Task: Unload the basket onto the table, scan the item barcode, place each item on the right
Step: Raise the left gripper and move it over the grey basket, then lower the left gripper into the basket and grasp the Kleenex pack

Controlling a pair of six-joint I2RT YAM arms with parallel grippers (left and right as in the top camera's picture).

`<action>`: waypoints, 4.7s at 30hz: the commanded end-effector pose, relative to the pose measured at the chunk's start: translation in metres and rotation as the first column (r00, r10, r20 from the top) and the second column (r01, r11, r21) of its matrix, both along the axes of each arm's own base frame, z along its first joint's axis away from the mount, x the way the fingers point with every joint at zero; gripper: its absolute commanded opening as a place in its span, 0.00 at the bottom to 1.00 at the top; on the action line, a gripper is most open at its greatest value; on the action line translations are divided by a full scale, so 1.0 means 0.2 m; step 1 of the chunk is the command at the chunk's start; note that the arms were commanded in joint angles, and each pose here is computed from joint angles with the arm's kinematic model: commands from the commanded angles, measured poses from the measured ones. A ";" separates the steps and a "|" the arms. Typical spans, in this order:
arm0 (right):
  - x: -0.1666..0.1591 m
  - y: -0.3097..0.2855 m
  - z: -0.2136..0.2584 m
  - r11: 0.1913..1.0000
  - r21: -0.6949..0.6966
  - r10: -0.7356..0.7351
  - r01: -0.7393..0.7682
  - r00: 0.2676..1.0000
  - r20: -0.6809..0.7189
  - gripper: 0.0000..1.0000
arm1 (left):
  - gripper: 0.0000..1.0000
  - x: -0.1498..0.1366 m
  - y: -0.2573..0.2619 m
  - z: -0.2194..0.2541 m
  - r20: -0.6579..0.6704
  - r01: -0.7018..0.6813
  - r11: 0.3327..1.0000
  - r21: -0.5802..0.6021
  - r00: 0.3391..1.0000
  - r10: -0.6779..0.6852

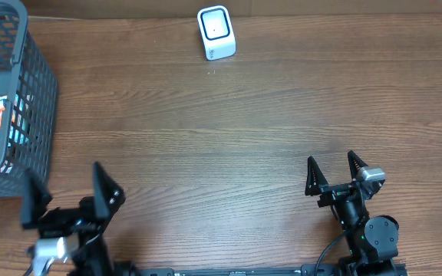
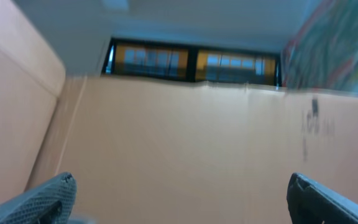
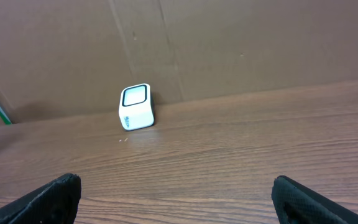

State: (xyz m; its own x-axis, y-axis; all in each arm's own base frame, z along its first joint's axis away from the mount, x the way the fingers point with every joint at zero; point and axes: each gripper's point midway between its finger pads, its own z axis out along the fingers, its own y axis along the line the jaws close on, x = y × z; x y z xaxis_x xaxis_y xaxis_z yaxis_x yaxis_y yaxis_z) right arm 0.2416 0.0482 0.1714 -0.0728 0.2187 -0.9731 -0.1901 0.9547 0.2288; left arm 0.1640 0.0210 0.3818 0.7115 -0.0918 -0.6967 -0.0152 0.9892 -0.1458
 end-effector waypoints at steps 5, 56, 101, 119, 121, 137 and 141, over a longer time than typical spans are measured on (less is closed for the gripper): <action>0.00 0.00 -0.01 1.000 -0.003 -0.003 0.003 1.000 0.004 1.00 | 0.99 -0.43 0.00 0.50 0.259 -0.030 1.000 0.000 0.965 0.029; 0.00 0.00 -0.01 1.000 -0.003 -0.003 0.003 1.000 0.004 1.00 | 1.00 1.03 0.31 0.66 -0.851 -0.031 0.999 0.014 0.524 0.028; 0.00 0.00 -0.01 1.000 -0.003 -0.003 0.003 1.000 0.004 1.00 | 0.99 1.01 1.32 -1.15 -0.854 -0.363 0.894 -0.264 -0.343 -0.391; 0.00 0.00 -0.01 1.000 -0.003 -0.004 0.004 1.000 0.004 1.00 | 1.00 1.02 1.27 -1.44 -0.795 -0.352 0.891 -0.285 -0.433 -0.425; 0.00 0.00 -0.01 1.000 -0.003 -0.003 0.003 1.000 0.004 1.00 | 1.00 1.02 1.27 -1.47 -0.792 -0.352 0.891 -0.287 -0.435 -0.428; 0.00 0.00 -0.01 1.000 -0.003 -0.003 0.003 1.000 0.004 1.00 | 1.00 1.04 1.25 -1.49 -0.796 -0.342 0.895 -0.285 -0.436 -0.420; 0.00 0.00 -0.01 1.000 -0.003 -0.004 0.004 1.000 0.004 1.00 | 1.00 1.05 1.23 -1.50 -0.794 -0.333 0.899 -0.285 -0.442 -0.416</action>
State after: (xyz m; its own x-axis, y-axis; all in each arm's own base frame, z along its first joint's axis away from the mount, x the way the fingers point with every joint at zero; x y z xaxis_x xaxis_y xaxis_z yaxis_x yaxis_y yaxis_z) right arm 0.2416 0.0482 0.1716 -0.0720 0.2181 -0.9733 -0.1903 0.9549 0.2281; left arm 0.3708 0.2797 0.0909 -0.8401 -0.5085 -0.1888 -0.4786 0.8587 -0.1835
